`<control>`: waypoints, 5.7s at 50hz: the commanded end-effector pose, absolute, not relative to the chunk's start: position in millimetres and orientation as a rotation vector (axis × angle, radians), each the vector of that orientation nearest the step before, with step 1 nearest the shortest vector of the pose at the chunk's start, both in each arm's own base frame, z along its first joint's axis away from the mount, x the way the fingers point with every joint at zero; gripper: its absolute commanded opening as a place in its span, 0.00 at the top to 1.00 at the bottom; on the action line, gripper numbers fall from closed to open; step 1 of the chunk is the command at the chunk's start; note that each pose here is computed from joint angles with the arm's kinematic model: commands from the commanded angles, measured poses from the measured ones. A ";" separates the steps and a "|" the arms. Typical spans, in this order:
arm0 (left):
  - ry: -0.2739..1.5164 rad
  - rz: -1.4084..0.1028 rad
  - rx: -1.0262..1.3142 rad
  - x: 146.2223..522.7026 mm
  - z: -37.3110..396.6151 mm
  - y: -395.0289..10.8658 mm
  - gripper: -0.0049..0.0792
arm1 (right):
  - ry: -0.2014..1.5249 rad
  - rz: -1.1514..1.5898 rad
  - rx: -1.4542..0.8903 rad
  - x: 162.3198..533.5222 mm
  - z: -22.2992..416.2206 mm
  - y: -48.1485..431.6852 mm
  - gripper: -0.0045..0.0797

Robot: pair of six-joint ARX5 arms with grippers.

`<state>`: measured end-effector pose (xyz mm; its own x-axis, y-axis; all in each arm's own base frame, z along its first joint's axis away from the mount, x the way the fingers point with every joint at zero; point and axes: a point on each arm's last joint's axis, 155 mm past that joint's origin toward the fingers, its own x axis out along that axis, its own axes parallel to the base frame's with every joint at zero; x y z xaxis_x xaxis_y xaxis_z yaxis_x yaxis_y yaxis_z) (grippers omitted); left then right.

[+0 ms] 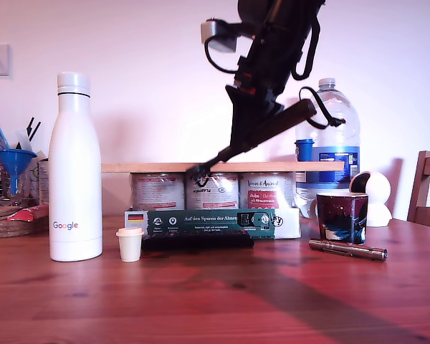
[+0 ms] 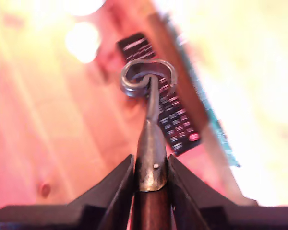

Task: Pick up the bottle opener and place it on the shelf at the back

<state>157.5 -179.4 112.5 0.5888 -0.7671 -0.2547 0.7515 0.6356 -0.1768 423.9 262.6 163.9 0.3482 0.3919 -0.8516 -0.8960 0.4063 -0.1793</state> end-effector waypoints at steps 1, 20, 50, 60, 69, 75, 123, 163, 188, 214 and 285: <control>0.298 -0.877 -0.040 160.1 112.7 -179.1 0.97 | 0.744 0.929 -0.711 429.4 194.1 265.7 0.96; 0.120 -0.745 -0.068 185.1 152.4 -165.0 0.97 | 0.668 0.877 -0.674 449.4 214.6 265.1 0.96; 0.140 -0.763 -0.071 182.2 148.2 -167.4 0.97 | 0.478 0.732 -0.570 509.7 244.3 263.9 0.96; 0.168 -0.764 -0.063 181.2 141.4 -167.4 0.97 | 0.417 0.694 -0.485 530.3 249.3 273.2 0.96; 0.173 -0.769 -0.062 180.5 140.2 -167.9 0.97 | 0.405 0.679 -0.433 545.1 238.1 280.0 0.96; 0.177 -0.770 -0.062 180.1 139.2 -168.0 0.97 | 0.387 0.668 -0.401 554.3 233.7 284.5 0.96; 0.211 -0.779 -0.080 177.7 133.4 -169.2 0.97 | 0.458 0.651 -0.314 578.5 173.6 291.6 0.96; 0.260 -0.761 -0.063 177.5 120.7 -166.0 0.97 | 0.643 0.677 -0.319 539.9 197.6 275.2 0.96; 0.261 -0.731 -0.066 181.2 120.2 -162.1 0.97 | 0.583 0.584 -0.338 515.3 270.4 243.8 0.96; 0.278 -0.710 -0.103 183.0 119.1 -159.8 0.97 | 0.622 0.565 -0.353 502.7 262.7 235.0 0.96; 0.134 -0.392 -0.149 225.8 147.3 -102.1 0.97 | 0.332 0.494 -0.128 370.4 204.6 176.1 0.96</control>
